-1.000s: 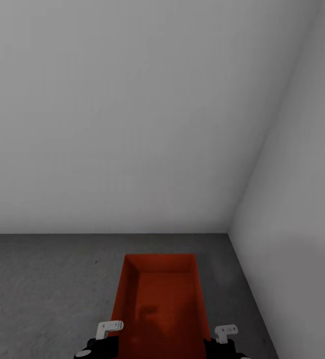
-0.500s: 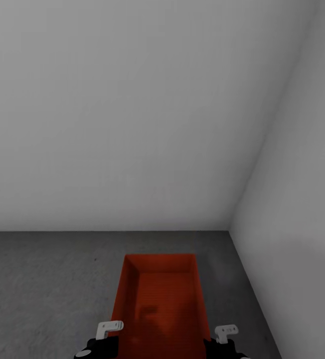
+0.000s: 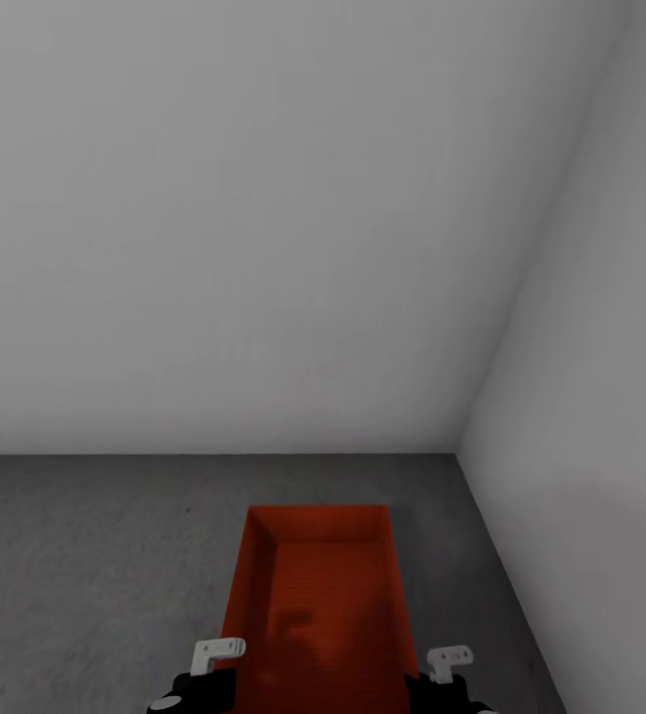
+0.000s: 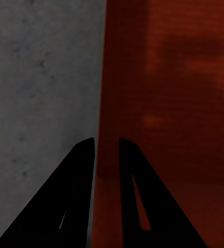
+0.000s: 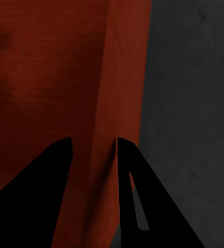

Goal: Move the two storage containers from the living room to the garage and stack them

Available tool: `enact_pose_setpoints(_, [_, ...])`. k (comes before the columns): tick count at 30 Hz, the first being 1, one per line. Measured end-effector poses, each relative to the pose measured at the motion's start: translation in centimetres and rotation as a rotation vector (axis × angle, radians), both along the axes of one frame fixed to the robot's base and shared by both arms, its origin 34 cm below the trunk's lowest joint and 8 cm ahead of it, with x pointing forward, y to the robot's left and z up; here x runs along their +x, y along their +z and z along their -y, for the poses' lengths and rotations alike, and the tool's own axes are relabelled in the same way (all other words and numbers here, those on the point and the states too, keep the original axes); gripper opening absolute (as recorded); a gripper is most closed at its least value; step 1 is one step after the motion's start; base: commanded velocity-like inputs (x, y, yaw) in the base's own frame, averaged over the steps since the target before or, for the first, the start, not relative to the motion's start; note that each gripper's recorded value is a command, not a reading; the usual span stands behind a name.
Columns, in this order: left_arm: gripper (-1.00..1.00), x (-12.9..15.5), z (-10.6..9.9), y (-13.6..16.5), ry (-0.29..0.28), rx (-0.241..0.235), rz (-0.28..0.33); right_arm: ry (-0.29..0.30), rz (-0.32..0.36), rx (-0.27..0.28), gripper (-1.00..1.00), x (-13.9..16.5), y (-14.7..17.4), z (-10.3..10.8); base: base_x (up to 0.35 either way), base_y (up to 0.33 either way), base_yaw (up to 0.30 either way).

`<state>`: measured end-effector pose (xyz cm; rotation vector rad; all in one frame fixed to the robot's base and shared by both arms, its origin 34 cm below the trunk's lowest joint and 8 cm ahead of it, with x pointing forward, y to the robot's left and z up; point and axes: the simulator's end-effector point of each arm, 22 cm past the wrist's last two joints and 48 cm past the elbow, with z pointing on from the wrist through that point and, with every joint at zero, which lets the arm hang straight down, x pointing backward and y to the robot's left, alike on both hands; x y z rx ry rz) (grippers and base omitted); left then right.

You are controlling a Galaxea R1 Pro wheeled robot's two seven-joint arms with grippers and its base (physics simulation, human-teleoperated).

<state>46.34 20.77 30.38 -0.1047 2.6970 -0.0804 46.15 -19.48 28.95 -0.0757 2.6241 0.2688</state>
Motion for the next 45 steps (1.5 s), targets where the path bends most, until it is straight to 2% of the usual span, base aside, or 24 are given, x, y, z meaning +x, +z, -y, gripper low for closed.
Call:
enact_pose_setpoints(16, [-1.00,-0.7,0.0,-3.5,0.000,0.000,0.001,0.000,0.001,0.000,-1.00,-0.7,-3.5,0.0,0.000,0.000,0.000])
enact_pose_setpoints(45, [-1.00,-1.9,0.0,-4.7,0.000,0.000,-0.035,0.000,-0.034,0.000,-1.00,-2.0,-4.7,0.0,0.000,0.000,0.000])
